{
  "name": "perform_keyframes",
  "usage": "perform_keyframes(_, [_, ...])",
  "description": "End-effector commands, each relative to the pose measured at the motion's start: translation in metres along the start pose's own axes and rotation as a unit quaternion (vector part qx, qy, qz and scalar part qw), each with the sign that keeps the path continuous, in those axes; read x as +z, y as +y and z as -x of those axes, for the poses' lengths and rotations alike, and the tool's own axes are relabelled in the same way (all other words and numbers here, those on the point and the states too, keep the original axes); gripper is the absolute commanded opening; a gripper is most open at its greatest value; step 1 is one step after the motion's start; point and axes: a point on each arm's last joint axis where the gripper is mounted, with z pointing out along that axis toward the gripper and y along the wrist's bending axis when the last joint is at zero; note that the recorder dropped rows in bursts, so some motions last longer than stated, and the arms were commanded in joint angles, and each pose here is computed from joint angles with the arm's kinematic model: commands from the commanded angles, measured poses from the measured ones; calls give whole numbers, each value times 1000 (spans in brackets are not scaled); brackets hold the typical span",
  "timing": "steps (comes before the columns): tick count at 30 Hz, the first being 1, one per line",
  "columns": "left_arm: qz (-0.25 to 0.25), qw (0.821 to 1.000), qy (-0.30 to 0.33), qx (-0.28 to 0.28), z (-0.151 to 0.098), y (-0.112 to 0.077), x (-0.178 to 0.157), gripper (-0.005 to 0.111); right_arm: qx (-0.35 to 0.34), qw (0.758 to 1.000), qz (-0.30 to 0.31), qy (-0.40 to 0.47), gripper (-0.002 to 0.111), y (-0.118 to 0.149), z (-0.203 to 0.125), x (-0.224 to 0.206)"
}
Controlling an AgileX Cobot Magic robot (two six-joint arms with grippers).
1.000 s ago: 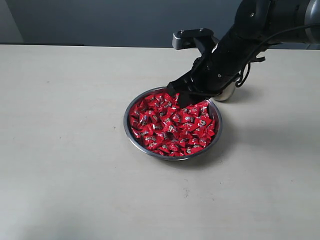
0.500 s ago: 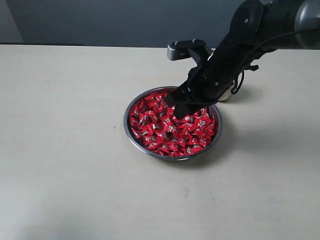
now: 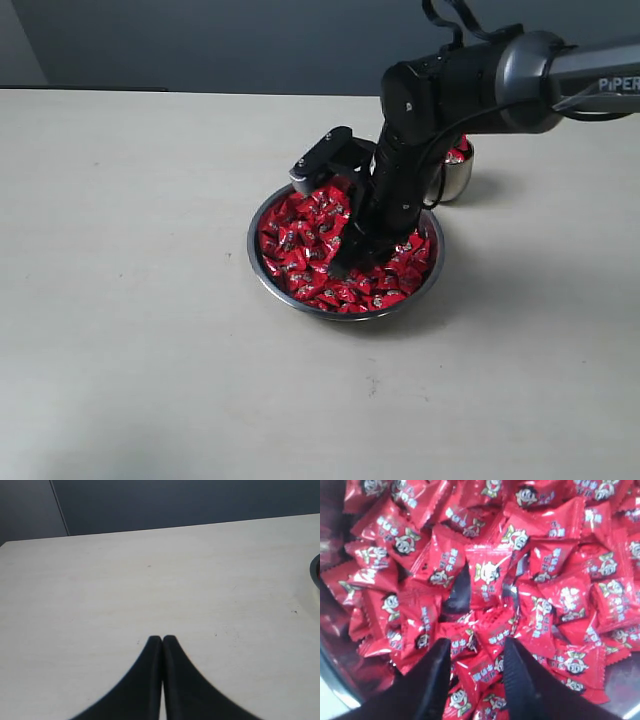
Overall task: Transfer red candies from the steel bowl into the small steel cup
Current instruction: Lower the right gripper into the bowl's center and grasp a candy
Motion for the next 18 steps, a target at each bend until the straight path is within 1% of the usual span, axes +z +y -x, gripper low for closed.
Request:
perform_keyframes(1, [1, 1000, -11, 0, 4, 0, -1, 0, -11, 1000, -11, -5, 35, -1, 10, 0])
perform_keyframes(6, [1, 1000, -11, 0, 4, 0, -1, 0, -17, 1000, -10, 18, 35, -2, 7, 8])
perform_keyframes(16, [1, 1000, -11, 0, 4, 0, -1, 0, -21, 999, -10, 35, 35, -3, 5, 23])
perform_keyframes(18, [1, 1000, -11, 0, 4, 0, -1, 0, -22, 999, -19, 35, 32, -5, 5, 23])
